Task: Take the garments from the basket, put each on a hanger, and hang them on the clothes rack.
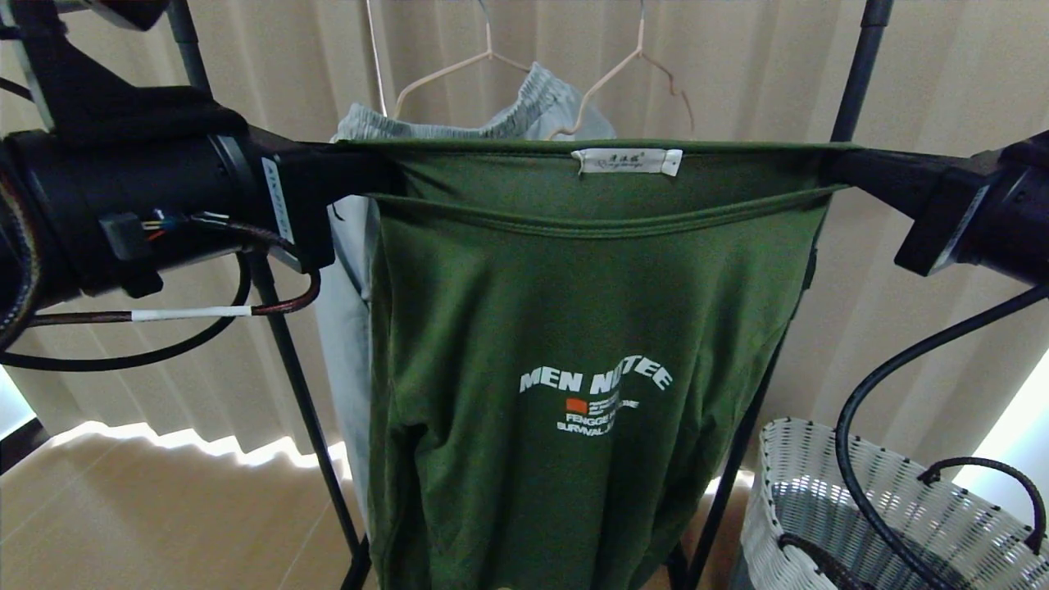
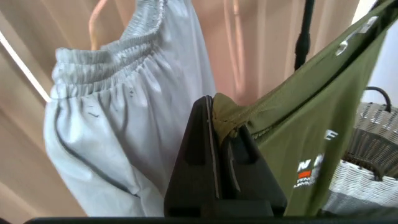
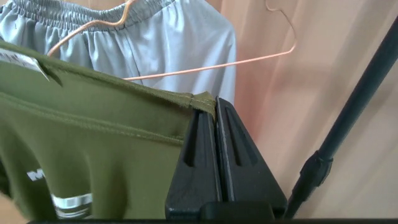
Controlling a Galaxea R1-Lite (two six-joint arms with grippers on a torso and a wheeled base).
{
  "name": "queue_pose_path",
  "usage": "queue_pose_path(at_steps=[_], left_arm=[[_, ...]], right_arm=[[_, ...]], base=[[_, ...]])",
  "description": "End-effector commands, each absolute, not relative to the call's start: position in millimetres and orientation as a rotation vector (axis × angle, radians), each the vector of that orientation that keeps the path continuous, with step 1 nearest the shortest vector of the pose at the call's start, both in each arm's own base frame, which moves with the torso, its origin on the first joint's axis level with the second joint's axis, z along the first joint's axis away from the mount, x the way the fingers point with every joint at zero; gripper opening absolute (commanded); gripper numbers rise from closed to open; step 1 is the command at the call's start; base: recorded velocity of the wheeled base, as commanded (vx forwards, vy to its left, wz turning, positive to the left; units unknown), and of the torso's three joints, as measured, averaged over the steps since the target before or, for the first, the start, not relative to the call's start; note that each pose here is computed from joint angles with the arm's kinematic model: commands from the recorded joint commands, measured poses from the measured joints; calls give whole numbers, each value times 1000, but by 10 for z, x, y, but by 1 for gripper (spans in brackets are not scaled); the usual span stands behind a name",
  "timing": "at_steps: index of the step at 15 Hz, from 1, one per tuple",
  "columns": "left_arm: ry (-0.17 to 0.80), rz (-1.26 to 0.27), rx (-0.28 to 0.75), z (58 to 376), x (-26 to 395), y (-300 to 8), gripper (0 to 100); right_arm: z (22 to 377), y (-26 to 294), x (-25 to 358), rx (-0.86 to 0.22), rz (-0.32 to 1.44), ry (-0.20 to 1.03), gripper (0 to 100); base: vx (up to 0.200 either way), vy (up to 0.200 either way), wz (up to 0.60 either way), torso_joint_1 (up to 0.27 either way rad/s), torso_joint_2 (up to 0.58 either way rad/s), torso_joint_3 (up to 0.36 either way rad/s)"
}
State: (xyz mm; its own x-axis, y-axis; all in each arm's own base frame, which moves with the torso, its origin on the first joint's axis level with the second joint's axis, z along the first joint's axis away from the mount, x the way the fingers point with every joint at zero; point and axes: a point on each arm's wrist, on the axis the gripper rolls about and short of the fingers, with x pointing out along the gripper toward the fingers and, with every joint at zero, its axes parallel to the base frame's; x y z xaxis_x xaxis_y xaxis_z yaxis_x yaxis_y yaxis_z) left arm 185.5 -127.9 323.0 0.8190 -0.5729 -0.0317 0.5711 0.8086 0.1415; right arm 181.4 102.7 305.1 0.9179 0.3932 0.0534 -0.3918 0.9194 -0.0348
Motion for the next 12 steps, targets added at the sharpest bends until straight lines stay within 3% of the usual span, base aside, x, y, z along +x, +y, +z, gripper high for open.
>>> queue_pose_path(at_steps=[1, 7, 12], left_arm=[[-7, -620, 150, 3216, 1872, -1308, 0], [34, -491, 144, 3132, 2222, -1512, 0], [-30, -370, 95, 3089, 2690, -1800, 0]], right_arm=[[3051, 1029, 1820, -22, 405, -59, 0], [3134, 874, 1539, 0, 428, -99, 0], [3038, 666, 1068, -33, 680, 18, 0]], base=[[0, 0, 0, 0, 0, 0], [0, 0, 0, 0, 0, 0], [0, 0, 0, 0, 0, 0]])
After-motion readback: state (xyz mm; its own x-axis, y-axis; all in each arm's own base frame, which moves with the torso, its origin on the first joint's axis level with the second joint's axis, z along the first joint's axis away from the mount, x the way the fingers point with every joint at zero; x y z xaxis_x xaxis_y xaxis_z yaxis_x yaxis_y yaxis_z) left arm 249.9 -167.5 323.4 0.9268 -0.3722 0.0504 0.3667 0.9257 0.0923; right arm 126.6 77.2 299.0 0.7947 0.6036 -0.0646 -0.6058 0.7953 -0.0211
